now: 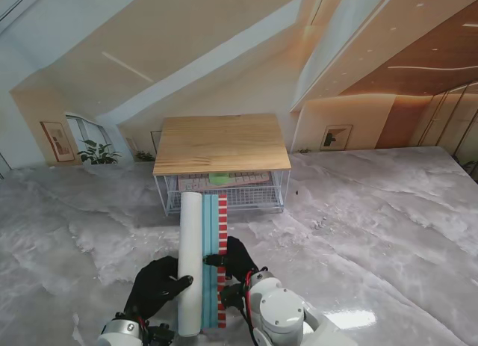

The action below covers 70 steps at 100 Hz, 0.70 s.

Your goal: Unroll the mouse pad and set up the keyboard and mouse from the tabletop organizer

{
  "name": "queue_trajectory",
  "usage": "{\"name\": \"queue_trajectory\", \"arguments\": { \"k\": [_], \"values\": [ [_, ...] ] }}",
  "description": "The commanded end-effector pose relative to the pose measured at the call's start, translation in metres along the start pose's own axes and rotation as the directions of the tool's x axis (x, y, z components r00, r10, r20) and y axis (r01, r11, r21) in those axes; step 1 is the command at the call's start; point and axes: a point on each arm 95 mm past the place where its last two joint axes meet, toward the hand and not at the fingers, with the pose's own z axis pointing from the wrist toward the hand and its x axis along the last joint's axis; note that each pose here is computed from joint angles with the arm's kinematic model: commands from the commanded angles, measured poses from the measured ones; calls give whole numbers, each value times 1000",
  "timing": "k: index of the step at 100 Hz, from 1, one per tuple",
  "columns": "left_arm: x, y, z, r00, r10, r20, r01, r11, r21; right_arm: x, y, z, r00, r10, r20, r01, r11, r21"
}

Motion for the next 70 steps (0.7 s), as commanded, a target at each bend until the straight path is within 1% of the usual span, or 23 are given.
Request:
{"name": "queue_trajectory", "arguments": {
  "k": [1,28,50,58,70],
  "values": [
    [-3,7,-2,1000,-5,13,5,999,-33,3,1,-2,1000,-10,-2,10,1000,16],
    [-7,10,-2,999,11,31,-9,999,-45,5,17,-8,996,-76,45,74,996,41],
    [-7,9,-2,999,12,37,-11,999,-46,5,28,-14,990,-110,86,107,994,39],
    [-7,9,-2,999,16,32,-14,999,-51,5,32,-16,987,-128,102,124,992,39],
    [-8,6,-1,999,50,10,-50,997,-52,6,37,-17,980,-150,128,145,988,43]
  ]
}}
